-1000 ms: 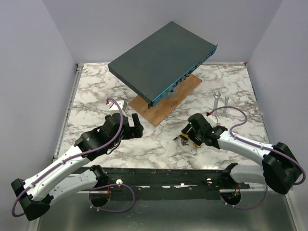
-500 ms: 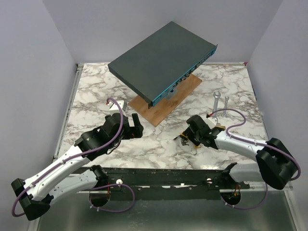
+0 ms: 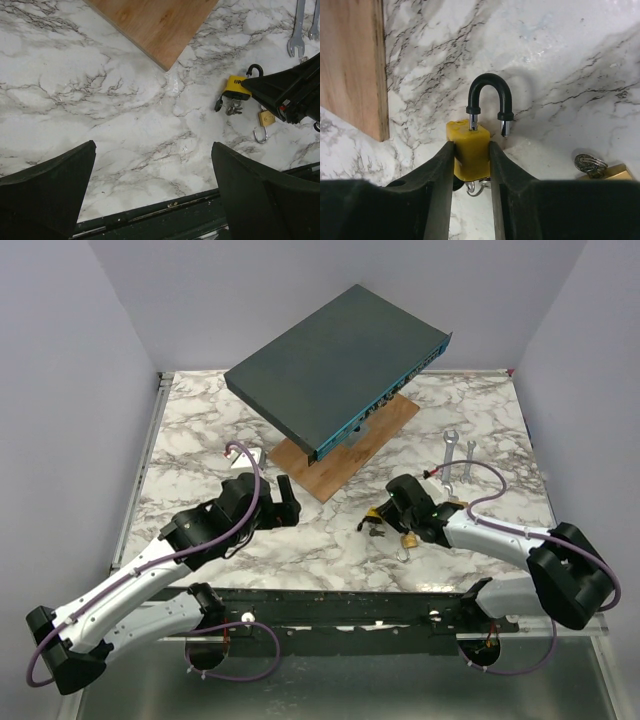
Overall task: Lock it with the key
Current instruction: Pick up the lock from the center of the board, then lock the lock.
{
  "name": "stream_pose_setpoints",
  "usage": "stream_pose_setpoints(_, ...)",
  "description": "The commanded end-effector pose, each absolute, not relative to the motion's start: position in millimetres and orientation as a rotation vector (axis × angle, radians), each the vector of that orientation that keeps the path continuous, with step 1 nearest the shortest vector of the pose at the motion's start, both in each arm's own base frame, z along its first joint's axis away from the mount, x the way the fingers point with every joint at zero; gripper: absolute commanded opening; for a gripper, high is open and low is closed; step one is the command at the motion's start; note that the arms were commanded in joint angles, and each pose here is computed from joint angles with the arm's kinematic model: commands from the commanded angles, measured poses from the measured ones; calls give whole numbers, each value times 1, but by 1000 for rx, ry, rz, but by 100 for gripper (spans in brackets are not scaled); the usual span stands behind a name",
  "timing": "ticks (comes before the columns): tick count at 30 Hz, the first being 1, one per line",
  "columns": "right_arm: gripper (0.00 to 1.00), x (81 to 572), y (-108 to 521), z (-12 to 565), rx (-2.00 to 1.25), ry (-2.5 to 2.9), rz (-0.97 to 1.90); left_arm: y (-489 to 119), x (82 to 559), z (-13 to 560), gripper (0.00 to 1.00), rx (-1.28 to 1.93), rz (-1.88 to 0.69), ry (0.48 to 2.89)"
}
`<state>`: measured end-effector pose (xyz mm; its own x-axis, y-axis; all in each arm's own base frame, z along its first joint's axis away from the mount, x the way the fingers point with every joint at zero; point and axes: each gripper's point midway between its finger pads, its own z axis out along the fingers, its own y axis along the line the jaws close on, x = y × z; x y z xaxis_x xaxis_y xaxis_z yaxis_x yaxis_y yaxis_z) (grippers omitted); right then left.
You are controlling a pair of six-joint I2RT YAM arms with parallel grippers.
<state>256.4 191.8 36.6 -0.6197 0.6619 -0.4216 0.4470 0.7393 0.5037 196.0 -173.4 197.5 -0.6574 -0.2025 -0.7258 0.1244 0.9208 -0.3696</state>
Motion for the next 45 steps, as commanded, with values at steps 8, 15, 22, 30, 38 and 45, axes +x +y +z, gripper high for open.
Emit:
stream_pose_setpoints(8, 20, 260, 219, 81, 339, 2334, 601, -207, 181, 174, 98, -67, -687, 2339)
stream_pose_setpoints(15, 18, 254, 239, 94, 137, 2310, 728, -224, 174, 159, 98, -33, -780, 2379)
stream_pose_setpoints(22, 18, 235, 273, 159, -75, 2174, 1041, -253, 164, 175, 92, 61, -1013, 2318)
stream_pose_setpoints(30, 18, 197, 288, 239, -262, 1998, 1329, -264, 153, 216, 79, 204, -1208, 2175)
stream_pose_setpoints(38, 19, 164, 293, 308, -428, 1820, 1524, -273, 136, 261, 71, 299, -1427, 2059)
stream_pose_setpoints(45, 19, 153, 291, 318, -462, 1792, 1561, -280, 125, 293, 71, 329, -1588, 1954)
